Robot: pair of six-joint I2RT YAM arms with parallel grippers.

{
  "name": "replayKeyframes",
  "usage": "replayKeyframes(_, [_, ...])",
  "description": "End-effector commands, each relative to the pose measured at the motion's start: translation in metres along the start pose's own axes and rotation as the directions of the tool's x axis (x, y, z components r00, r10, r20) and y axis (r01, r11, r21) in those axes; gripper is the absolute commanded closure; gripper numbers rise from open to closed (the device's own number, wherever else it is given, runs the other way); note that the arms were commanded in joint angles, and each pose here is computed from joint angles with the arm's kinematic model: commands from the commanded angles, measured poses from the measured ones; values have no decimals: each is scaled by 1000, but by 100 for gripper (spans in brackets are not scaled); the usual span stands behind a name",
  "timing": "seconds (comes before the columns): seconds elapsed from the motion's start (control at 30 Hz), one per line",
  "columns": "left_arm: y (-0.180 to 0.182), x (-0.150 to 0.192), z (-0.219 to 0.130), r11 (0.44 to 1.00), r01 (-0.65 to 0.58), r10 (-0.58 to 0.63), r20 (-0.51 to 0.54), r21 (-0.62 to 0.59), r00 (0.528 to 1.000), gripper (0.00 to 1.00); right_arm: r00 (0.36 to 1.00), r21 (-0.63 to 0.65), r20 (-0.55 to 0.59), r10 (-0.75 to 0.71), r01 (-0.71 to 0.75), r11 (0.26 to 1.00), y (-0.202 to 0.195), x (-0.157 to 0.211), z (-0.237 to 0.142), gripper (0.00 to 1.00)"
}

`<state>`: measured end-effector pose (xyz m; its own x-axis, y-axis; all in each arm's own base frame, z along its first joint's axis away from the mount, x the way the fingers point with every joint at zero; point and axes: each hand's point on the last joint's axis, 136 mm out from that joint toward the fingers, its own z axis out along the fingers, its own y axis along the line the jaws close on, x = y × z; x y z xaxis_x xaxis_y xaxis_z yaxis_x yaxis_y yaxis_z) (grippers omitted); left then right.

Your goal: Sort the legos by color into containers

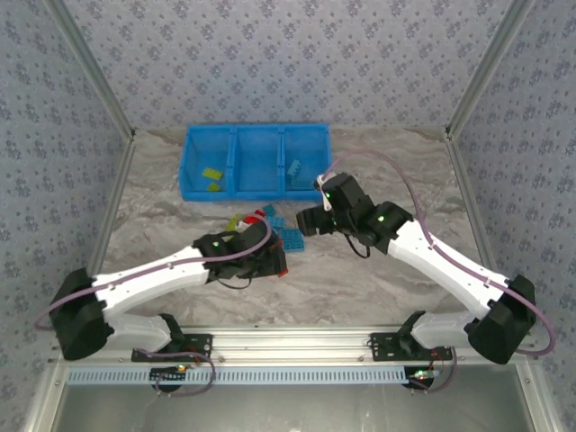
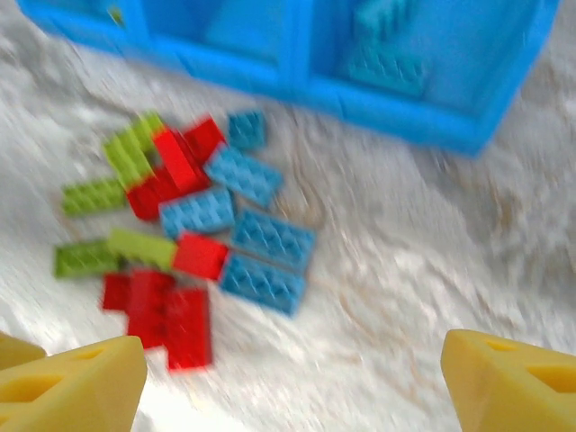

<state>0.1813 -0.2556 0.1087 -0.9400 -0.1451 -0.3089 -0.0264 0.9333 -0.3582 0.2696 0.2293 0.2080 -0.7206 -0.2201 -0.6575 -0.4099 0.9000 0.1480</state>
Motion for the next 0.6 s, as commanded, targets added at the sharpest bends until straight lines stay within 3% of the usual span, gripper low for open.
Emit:
replayKeyframes(0.0, [11,4,17,979,194,-194,14,-54,981,39,996,75,-82,26,-19,997,-19,32,-6,11])
replayKeyframes(0.2, [25,1,42,965,229,-226,41,-128,973,49,997,109,-77,30,-22,994,-28,38,-10,11])
replayKeyframes(0.47, [40,-7,61,953,265,-260,56,-148,964,50,997,109,-71,32,-25,994,-30,36,-9,10])
replayKeyframes(0.57, [41,-5,63,956,253,-249,45,-152,968,55,997,113,-69,34,-26,993,-31,35,-10,10])
